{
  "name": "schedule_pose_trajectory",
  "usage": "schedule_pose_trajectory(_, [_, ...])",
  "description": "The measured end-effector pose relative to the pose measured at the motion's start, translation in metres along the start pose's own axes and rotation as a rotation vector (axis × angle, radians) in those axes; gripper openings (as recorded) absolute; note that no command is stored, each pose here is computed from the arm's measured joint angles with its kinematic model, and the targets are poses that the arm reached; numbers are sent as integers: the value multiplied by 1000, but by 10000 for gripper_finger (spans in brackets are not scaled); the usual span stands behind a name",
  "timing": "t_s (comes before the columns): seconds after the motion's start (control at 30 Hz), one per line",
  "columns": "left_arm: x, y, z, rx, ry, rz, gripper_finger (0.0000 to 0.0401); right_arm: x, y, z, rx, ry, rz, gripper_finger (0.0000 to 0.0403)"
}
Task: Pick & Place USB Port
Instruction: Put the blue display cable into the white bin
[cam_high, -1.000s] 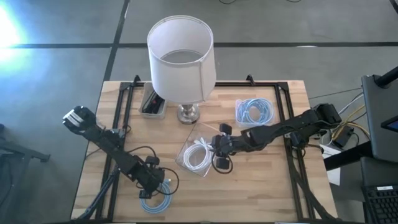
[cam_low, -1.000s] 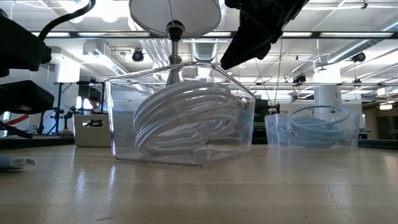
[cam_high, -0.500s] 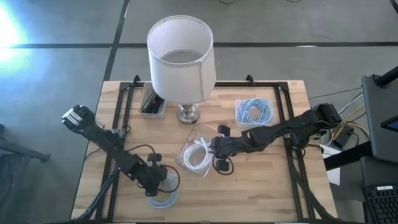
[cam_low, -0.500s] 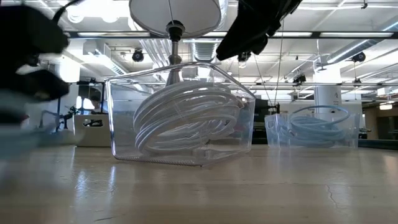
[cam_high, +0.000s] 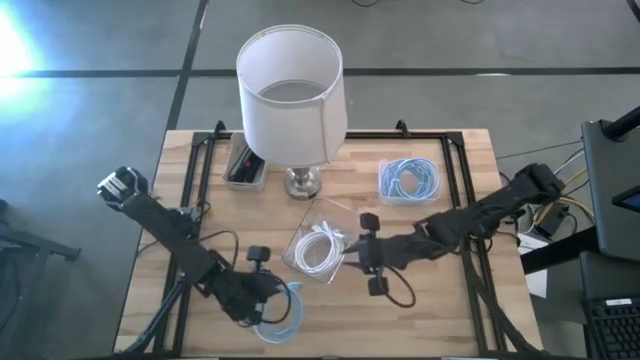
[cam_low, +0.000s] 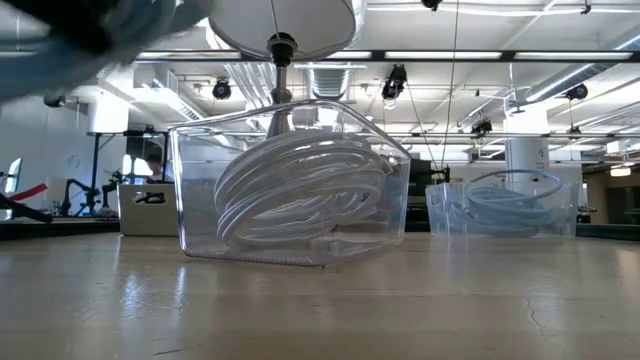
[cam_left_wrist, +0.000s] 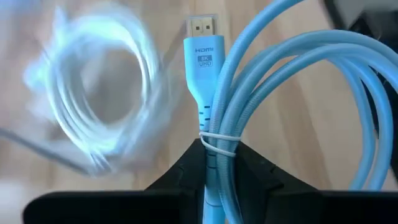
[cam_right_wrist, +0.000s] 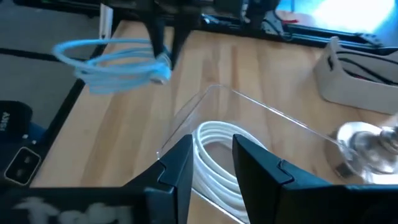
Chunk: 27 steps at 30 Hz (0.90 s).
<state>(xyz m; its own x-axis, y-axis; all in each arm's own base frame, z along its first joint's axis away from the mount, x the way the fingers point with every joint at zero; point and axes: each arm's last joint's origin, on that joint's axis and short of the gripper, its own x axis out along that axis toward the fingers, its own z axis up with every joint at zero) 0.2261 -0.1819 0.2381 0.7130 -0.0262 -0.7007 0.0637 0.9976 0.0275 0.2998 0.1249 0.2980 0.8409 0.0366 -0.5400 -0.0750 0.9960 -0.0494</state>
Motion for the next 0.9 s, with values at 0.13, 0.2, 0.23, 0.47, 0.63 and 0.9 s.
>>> schedule_pose_trajectory(0.13, [-13,-3,21,112,-99,77,60,-8,6,-6,-9,-7,-29,117])
schedule_pose_trajectory(0.2, [-17,-3,29,161,-151,156,61,-9,8,-9,-33,-14,-39,120])
schedule_pose_trajectory(0.23, [-19,-1,32,177,-173,201,62,-8,9,-11,-50,-10,-41,122])
schedule_pose_trajectory(0.47, [-12,17,42,164,-225,417,62,2,13,-11,-78,-78,-59,132])
schedule_pose_trajectory(0.63, [8,29,47,150,-210,492,62,-1,10,1,-149,-174,-180,137])
schedule_pose_trajectory(0.9, [38,41,71,174,-246,576,62,2,13,14,-286,-287,-203,143])
